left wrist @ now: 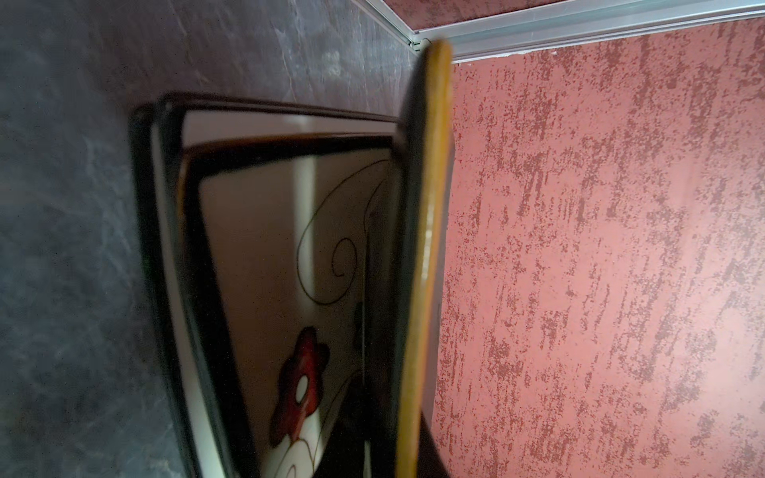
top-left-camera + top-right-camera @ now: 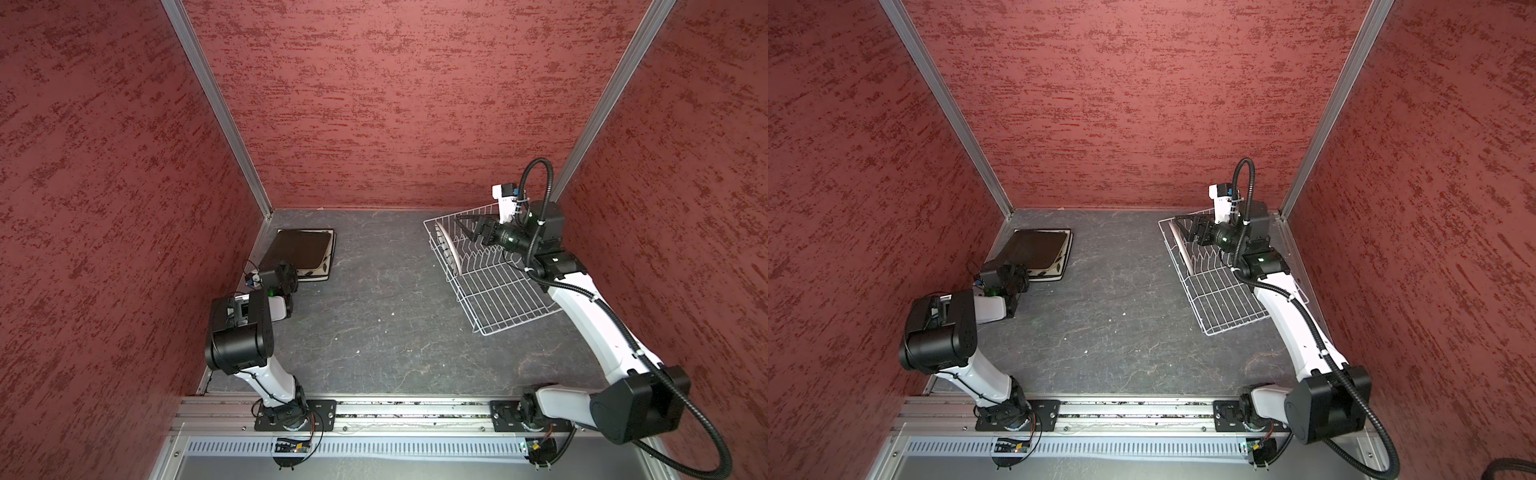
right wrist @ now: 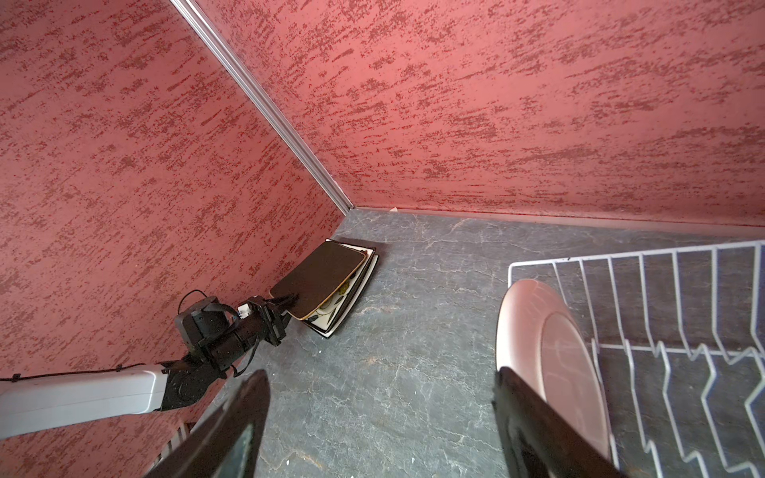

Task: Unload the plates from the dish rack
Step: 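Open the left gripper to release the dark plate on the stack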

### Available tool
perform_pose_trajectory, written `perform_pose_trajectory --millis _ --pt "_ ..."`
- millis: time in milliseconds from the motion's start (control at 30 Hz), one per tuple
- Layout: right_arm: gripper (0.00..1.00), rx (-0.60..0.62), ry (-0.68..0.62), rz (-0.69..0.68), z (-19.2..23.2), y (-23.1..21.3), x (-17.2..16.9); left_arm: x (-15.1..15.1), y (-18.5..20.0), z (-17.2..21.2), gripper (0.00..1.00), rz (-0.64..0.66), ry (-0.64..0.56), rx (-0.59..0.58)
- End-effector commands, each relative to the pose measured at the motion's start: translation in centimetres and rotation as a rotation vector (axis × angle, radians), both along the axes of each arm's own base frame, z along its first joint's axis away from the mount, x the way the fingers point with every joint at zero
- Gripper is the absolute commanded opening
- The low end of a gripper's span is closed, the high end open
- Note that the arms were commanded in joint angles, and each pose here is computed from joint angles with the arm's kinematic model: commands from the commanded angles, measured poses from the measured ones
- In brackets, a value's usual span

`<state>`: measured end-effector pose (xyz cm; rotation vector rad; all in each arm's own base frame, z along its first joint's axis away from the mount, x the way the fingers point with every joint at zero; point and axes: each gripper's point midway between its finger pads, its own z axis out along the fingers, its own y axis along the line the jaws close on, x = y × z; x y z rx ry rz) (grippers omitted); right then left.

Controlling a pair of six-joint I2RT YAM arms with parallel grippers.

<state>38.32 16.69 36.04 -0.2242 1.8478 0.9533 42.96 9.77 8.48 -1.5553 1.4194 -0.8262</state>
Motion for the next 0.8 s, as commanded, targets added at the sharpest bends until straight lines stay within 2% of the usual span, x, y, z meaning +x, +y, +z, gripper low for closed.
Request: perform_pose_trajectory --millis 0,233,467,633,767 --pt "0.85 -0.006 -0.044 -0.009 0.9 -0.4 -0.4 1.9 0.2 5.9 0.17 -0.014 -0.166 0.051" --pt "0.85 -0.002 -0.050 -0.007 1.2 -0.5 -0.3 2.0 0.0 5.9 0.23 -0.020 -0.159 0.046" --pt "0.85 0.006 -0.051 -0.008 1.1 -0.5 -0.3 1.7 -0.2 6.1 0.43 -0.022 -0.156 0.032" --pt "0.85 0.005 -0.046 -0.010 0.8 -0.6 -0.3 1.5 -0.9 6.5 0.56 -0.051 -0.072 0.058" --pt "0.85 0.007 -0.045 -0.009 0.5 -0.6 -0.2 1.1 -1.0 5.0 0.63 -0.051 -0.007 0.020"
